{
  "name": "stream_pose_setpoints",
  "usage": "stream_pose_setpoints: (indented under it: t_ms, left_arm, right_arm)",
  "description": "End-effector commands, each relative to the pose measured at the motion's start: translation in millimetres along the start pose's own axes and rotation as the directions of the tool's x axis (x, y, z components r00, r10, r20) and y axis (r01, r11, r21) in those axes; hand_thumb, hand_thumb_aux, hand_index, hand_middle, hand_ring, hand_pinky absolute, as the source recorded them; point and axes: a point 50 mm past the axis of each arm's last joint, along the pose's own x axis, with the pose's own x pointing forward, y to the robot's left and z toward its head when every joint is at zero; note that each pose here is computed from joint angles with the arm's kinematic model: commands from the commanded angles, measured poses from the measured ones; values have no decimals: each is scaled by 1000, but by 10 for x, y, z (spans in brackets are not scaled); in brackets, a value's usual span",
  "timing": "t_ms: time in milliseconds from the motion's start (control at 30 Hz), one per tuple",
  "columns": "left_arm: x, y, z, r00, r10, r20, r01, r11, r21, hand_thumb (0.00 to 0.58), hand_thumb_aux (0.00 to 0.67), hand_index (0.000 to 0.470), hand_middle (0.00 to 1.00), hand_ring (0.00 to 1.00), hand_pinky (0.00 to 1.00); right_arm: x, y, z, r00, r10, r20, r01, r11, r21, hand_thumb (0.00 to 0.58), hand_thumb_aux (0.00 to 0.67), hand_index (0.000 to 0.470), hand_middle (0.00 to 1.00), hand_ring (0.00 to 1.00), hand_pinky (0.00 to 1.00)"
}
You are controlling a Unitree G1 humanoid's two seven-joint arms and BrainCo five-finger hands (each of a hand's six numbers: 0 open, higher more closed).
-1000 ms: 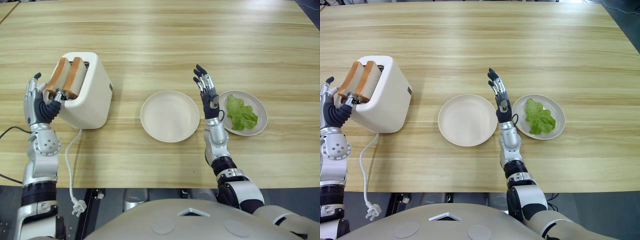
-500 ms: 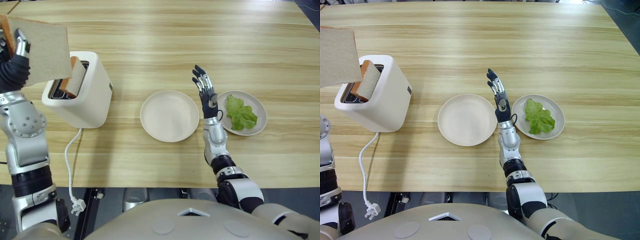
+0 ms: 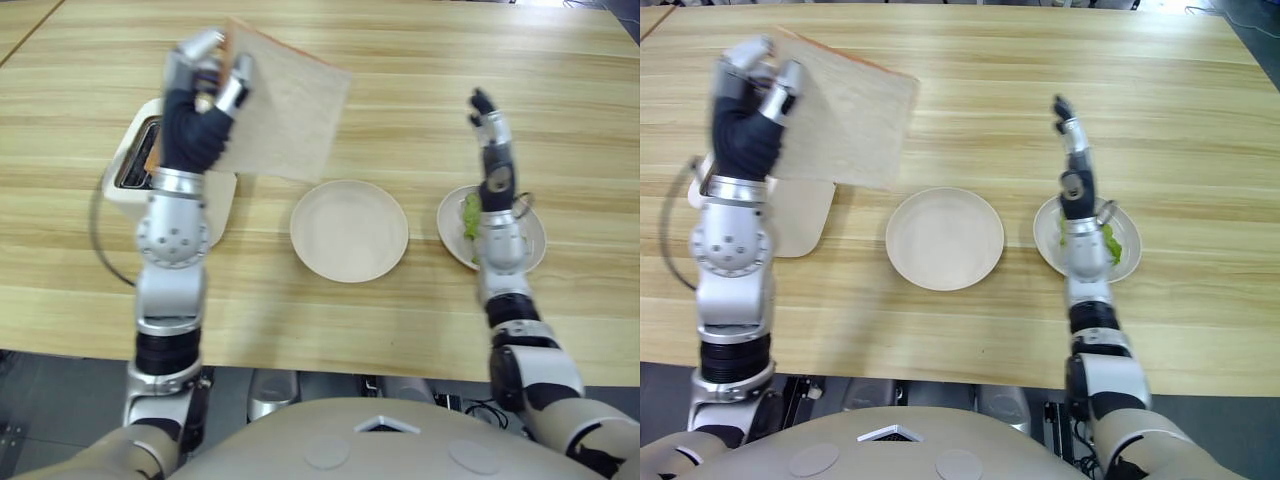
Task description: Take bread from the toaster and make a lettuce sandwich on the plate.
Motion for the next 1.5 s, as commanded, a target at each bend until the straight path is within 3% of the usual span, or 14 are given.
stream_pose_setpoints:
  t_ms: [33, 167, 333, 467, 767, 1033, 1067, 1100, 1133, 1167, 1200, 1233, 1500]
  left_arm:
    - [-158, -381, -588, 959, -60, -276, 33, 994, -101, 580, 670, 460, 1000, 1000, 1000]
    - [-375, -633, -963, 900, -67, -430, -1, 988, -155, 580, 670, 460, 1000, 1000, 1000]
    - [-593, -836, -1226, 832, -70, -550, -87, 964, -253, 580, 670, 460, 1000, 1000, 1000]
    - [-647, -904, -1347, 791, -48, -610, -154, 950, -273, 580, 670, 460, 1000, 1000, 1000]
    - [-662, -1003, -1394, 769, -12, -639, -197, 947, -255, 580, 670, 460, 1000, 1000, 1000]
    - [-654, -1062, -1337, 790, -21, -613, -141, 966, -215, 580, 670, 460, 1000, 1000, 1000]
    - [-643, -1070, -1318, 796, -28, -604, -126, 970, -210, 578, 628, 431, 1000, 1000, 1000]
    - [-630, -1076, -1293, 806, -33, -591, -107, 974, -201, 508, 434, 298, 1000, 1000, 1000]
    - [-619, -1080, -1270, 814, -39, -579, -91, 977, -194, 458, 363, 249, 1000, 1000, 1000]
    - [-607, -1080, -1248, 821, -41, -569, -81, 979, -186, 160, 100, 69, 1000, 1000, 1000]
    - [-594, -1075, -1228, 827, -41, -560, -72, 981, -178, 160, 100, 69, 1000, 1000, 1000]
    - [-583, -1067, -1213, 832, -40, -553, -66, 983, -171, 0, 0, 0, 1000, 1000, 1000]
    - [-490, -960, -1067, 875, -6, -483, -46, 994, -95, 0, 0, 0, 1000, 1000, 1000]
  right_arm:
    - [-169, -177, -157, 987, 77, -141, -111, 962, -250, 0, 0, 0, 0, 0, 0]
    - [-298, -315, -226, 969, 132, -207, -218, 852, -476, 0, 0, 0, 0, 0, 0]
    - [-366, -371, -315, 958, 131, -257, -258, 788, -560, 0, 0, 0, 0, 0, 0]
    - [-390, -316, -363, 940, 195, -279, -333, 691, -641, 0, 0, 0, 0, 0, 0]
    - [-618, -206, -542, 810, 328, -487, -586, 418, -694, 0, 0, 0, 0, 0, 0]
    - [-655, -107, -612, 765, 349, -542, -645, 417, -641, 0, 0, 0, 0, 0, 0]
    - [-654, -108, -614, 765, 348, -542, -644, 419, -640, 0, 0, 0, 0, 0, 0]
    - [-653, -108, -616, 766, 347, -542, -643, 421, -640, 0, 0, 0, 0, 0, 0]
    - [-648, -108, -616, 768, 344, -540, -641, 424, -640, 0, 0, 0, 0, 0, 0]
    - [-643, -107, -615, 769, 343, -539, -639, 426, -640, 0, 0, 0, 0, 0, 0]
    - [-638, -106, -616, 770, 342, -539, -638, 427, -641, 0, 0, 0, 0, 0, 0]
    - [-636, -105, -618, 770, 342, -538, -638, 428, -641, 0, 0, 0, 0, 0, 0]
    - [-611, -82, -623, 770, 345, -537, -638, 428, -640, 0, 0, 0, 0, 0, 0]
